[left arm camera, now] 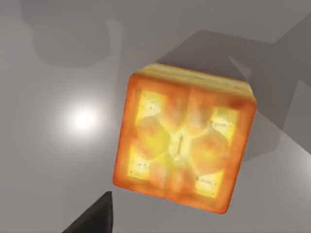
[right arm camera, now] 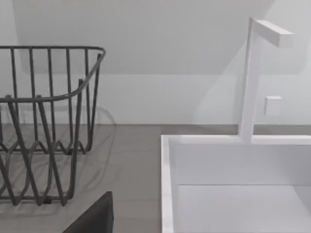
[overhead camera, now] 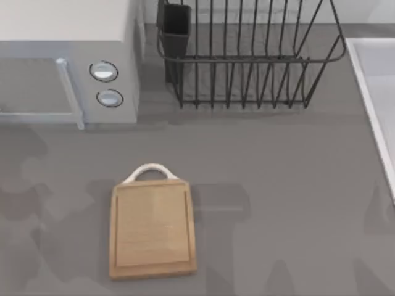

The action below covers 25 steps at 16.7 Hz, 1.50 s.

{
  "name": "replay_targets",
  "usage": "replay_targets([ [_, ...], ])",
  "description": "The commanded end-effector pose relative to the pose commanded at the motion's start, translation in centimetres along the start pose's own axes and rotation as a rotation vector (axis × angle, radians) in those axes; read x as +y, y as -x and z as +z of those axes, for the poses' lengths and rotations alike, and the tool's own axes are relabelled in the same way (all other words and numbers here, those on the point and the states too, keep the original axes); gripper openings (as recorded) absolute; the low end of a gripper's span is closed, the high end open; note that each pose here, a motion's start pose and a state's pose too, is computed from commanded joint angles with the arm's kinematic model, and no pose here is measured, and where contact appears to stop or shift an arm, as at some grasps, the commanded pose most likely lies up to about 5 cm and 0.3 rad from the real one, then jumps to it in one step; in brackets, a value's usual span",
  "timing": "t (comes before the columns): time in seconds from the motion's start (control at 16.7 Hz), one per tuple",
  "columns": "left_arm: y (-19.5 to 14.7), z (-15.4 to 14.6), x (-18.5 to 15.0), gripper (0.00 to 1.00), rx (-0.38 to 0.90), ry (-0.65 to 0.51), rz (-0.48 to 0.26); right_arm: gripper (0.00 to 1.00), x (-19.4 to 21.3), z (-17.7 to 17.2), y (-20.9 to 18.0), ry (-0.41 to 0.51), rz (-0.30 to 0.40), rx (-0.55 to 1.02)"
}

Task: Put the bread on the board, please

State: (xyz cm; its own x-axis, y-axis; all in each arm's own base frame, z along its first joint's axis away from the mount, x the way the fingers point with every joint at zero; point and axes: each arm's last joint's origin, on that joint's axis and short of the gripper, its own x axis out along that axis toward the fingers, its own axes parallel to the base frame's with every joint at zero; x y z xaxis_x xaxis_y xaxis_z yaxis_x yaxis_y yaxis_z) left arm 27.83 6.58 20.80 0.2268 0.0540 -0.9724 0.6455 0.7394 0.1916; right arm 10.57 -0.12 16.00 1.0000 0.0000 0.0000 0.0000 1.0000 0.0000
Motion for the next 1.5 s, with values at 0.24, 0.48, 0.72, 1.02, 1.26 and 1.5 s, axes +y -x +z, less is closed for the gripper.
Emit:
replay_targets([
  [0.24,-3.2,1.0,3.5,1.00,0.101,-0.120,-0.160,1.00,0.0,0.0,0.0,0.000,0.000,0.000],
  [0.48,-4.3,1.6,5.3,1.00,0.115,-0.175,-0.204,1.00,0.0,0.0,0.0,0.000,0.000,0.000],
  [0.72,-4.3,1.6,5.3,1.00,0.115,-0.176,-0.204,1.00,0.0,0.0,0.0,0.000,0.000,0.000],
  [1.02,-4.5,1.2,4.3,1.00,0.116,-0.175,-0.204,1.00,0.0,0.0,0.0,0.000,0.000,0.000],
  [1.26,-7.1,0.2,3.3,1.00,0.119,-0.175,-0.208,1.00,0.0,0.0,0.0,0.000,0.000,0.000],
  [1.5,-10.7,0.4,3.7,1.00,0.120,-0.175,-0.210,1.00,0.0,0.0,0.0,0.000,0.000,0.000],
])
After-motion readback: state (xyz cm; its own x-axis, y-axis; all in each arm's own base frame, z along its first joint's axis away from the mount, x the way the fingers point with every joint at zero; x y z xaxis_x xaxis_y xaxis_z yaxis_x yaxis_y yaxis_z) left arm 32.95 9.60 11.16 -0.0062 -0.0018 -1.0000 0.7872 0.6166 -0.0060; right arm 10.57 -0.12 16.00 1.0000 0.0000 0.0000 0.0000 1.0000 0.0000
